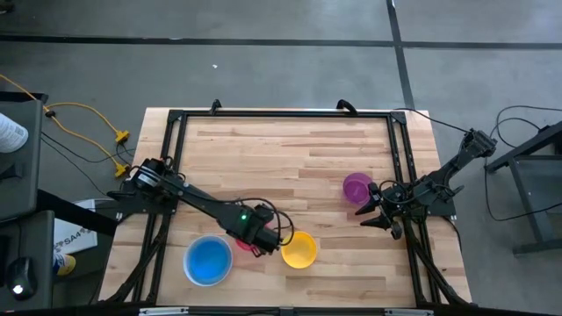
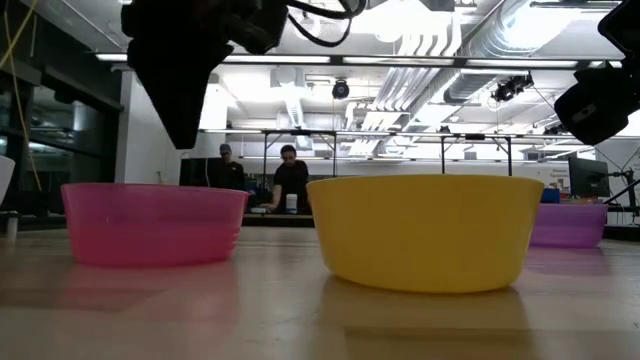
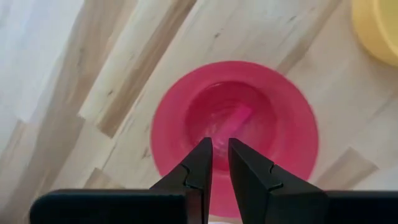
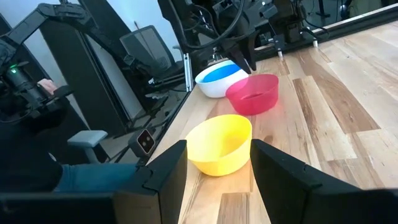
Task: Nest bowls inside each other
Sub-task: Stack the pink bowl on the blue bowl
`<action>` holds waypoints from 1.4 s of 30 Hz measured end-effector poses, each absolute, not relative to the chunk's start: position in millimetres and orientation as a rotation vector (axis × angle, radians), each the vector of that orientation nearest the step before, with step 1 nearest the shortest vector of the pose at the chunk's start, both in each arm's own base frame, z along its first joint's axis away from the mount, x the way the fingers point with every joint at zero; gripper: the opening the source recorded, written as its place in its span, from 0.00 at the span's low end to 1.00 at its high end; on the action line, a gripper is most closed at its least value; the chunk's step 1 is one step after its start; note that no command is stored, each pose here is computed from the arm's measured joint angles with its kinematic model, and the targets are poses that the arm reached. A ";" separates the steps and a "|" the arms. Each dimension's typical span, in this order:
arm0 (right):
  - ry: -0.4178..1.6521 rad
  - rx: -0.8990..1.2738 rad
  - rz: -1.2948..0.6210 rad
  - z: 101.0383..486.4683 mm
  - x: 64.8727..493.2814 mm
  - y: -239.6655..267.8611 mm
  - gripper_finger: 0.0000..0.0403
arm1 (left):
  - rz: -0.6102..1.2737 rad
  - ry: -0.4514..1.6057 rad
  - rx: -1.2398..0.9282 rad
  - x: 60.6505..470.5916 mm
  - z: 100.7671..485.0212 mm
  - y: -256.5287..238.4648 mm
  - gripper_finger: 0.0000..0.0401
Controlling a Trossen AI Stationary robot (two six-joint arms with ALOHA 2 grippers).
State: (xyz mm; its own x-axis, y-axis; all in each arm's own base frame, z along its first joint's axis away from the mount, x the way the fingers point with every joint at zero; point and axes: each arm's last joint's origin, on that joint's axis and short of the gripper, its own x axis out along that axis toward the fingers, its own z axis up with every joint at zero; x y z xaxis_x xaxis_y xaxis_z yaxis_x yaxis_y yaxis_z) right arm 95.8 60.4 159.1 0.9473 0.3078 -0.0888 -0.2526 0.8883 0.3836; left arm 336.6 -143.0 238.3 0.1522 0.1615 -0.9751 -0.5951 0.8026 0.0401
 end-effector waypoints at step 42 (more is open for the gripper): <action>0.155 0.420 0.286 159.0 95.8 60.3 0.42 | 0.105 1.415 0.240 341.4 222.6 -124.9 0.13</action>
State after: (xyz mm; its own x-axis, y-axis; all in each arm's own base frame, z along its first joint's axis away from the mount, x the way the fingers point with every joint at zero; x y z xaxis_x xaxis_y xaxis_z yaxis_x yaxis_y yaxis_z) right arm 95.8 60.3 159.0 0.9482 0.3048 -0.0891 -0.2414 0.8740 0.4218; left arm 341.4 -124.9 222.6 0.1555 0.2149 -0.9642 0.0702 0.9712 0.2278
